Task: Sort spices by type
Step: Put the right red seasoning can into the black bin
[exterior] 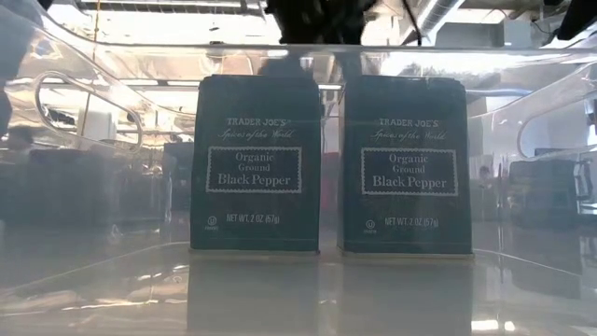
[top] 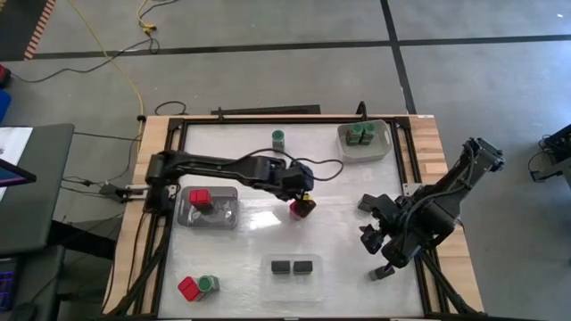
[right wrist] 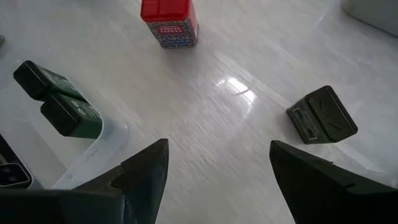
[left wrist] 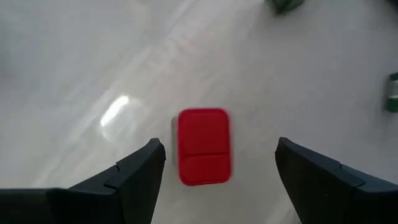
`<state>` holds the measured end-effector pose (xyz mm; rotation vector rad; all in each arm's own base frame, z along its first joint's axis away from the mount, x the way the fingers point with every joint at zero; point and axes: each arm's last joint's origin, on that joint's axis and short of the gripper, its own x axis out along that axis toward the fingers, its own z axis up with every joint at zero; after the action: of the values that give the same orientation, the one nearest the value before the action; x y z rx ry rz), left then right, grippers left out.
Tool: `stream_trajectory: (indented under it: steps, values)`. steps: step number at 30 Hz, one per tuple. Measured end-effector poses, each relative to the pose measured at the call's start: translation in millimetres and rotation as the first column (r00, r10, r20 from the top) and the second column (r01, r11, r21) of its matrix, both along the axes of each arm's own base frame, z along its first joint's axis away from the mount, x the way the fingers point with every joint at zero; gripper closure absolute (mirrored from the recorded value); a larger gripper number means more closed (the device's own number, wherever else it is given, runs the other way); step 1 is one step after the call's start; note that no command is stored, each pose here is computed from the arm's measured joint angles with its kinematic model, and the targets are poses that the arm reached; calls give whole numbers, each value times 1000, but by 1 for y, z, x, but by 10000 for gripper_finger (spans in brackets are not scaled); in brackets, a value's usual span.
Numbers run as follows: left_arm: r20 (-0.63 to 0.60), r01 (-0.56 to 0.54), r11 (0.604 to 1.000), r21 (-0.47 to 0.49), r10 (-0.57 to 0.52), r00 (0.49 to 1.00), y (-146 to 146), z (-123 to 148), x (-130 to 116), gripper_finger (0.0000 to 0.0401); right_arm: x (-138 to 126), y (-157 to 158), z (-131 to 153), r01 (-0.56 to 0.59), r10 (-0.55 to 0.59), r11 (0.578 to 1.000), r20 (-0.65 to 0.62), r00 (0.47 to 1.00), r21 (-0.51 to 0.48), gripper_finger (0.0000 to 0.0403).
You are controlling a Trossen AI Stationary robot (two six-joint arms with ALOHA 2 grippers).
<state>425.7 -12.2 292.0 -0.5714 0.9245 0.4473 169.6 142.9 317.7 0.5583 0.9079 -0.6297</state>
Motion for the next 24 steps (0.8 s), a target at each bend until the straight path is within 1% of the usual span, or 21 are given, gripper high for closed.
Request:
stream_trajectory:
  steps: [4,7,11,19,24]
  values:
    - [-70,-19,998,-52,15,997,4,-26,10,106,0,0,0,-1,1,1000,-1,1000,-1,98]
    - [-105,7,997,-80,-16,994,1,-41,16,106,0,0,0,-2,2,1000,-1,1000,-1,98]
    - [-148,39,997,-70,-49,988,-4,-57,21,106,0,0,0,-2,2,1000,-1,1000,-2,98]
    - [-196,55,998,-14,-57,979,-7,-74,25,107,1,1,0,-20,20,1000,-1,1000,-6,98]
    - [-192,79,997,-5,-78,978,-7,-81,29,127,1,1,0,-21,21,1000,-1,1000,-6,98]
